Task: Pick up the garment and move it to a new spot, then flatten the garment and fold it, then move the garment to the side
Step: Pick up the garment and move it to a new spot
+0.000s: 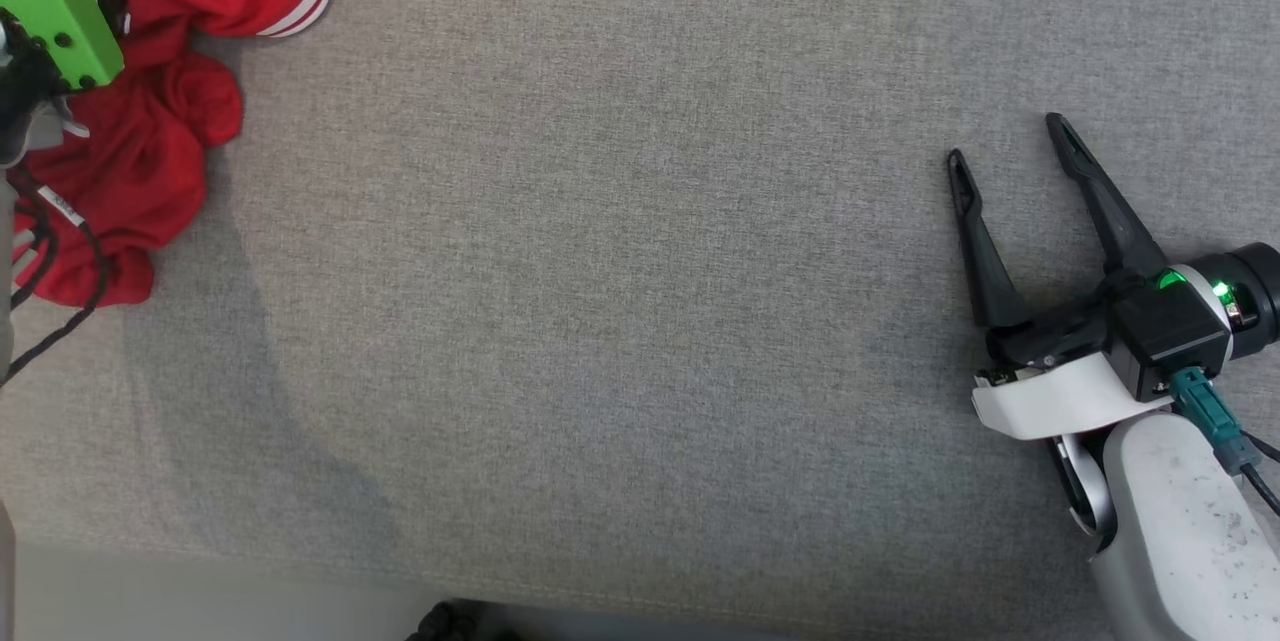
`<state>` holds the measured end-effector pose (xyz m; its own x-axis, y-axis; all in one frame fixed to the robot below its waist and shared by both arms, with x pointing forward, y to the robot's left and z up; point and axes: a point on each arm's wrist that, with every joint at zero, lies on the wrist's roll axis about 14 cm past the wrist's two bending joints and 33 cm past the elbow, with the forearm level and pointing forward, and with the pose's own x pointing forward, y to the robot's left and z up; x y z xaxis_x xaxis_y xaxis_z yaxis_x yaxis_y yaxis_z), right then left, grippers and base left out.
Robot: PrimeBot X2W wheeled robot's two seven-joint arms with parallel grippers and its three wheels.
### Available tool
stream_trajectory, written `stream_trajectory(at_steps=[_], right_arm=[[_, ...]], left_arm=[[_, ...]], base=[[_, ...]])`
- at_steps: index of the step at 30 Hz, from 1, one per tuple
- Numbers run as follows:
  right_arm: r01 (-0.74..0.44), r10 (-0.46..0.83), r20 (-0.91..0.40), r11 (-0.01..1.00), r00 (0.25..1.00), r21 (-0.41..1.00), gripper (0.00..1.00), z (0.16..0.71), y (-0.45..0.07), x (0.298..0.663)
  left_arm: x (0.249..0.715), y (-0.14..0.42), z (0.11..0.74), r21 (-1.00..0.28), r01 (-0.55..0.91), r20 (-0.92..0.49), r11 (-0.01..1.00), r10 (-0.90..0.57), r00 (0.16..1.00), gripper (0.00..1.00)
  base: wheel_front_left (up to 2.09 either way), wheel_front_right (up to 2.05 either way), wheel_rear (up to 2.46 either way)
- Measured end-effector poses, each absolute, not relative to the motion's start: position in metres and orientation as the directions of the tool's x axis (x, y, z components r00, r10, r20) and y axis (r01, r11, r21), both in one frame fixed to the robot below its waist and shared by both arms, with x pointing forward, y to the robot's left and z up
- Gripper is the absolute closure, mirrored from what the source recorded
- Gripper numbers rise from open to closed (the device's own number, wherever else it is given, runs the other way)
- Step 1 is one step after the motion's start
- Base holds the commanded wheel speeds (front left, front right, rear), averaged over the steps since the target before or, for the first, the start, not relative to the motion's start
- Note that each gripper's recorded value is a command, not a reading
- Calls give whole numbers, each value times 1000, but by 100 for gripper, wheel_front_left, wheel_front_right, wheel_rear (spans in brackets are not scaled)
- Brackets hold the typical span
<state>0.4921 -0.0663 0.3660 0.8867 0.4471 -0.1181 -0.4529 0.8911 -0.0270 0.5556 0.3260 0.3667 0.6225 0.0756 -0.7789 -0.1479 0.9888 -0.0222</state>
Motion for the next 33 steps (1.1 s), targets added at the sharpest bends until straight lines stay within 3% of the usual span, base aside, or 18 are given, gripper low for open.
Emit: stream_trajectory(at_steps=[3,5,6,7,11,17,25,33], right_arm=[[-452,446,-118,891,887,-32,0,367,-68,492],[-454,448,-118,890,886,-34,0,368,-67,492],[-456,449,-117,889,886,-35,0,369,-67,491],[-457,450,-117,889,885,-37,0,370,-67,491],[-454,447,-124,891,886,-28,0,374,-66,487],[-452,447,-131,892,885,-3,0,386,-61,470],[-446,445,-85,895,891,11,0,420,-56,450],[-424,424,-18,905,905,18,0,459,-58,427]], left_arm=[[548,323,359,-24,-139,-795,990,65,604,0],[549,326,365,-9,-129,-762,992,77,643,0],[552,328,372,-7,-128,-729,992,83,679,9],[555,329,378,-14,-131,-697,991,84,712,100],[557,322,397,-94,-144,-617,985,56,785,100],[560,340,467,-47,-116,-350,992,93,932,100],[545,324,538,-11,-23,-124,1000,21,992,100],[532,281,624,9,111,71,994,-112,991,100]], base=[[0,0,0],[0,0,0],[0,0,0],[0,0,0],[0,0,0],[0,0,0],[0,0,0],[0,0,0]])
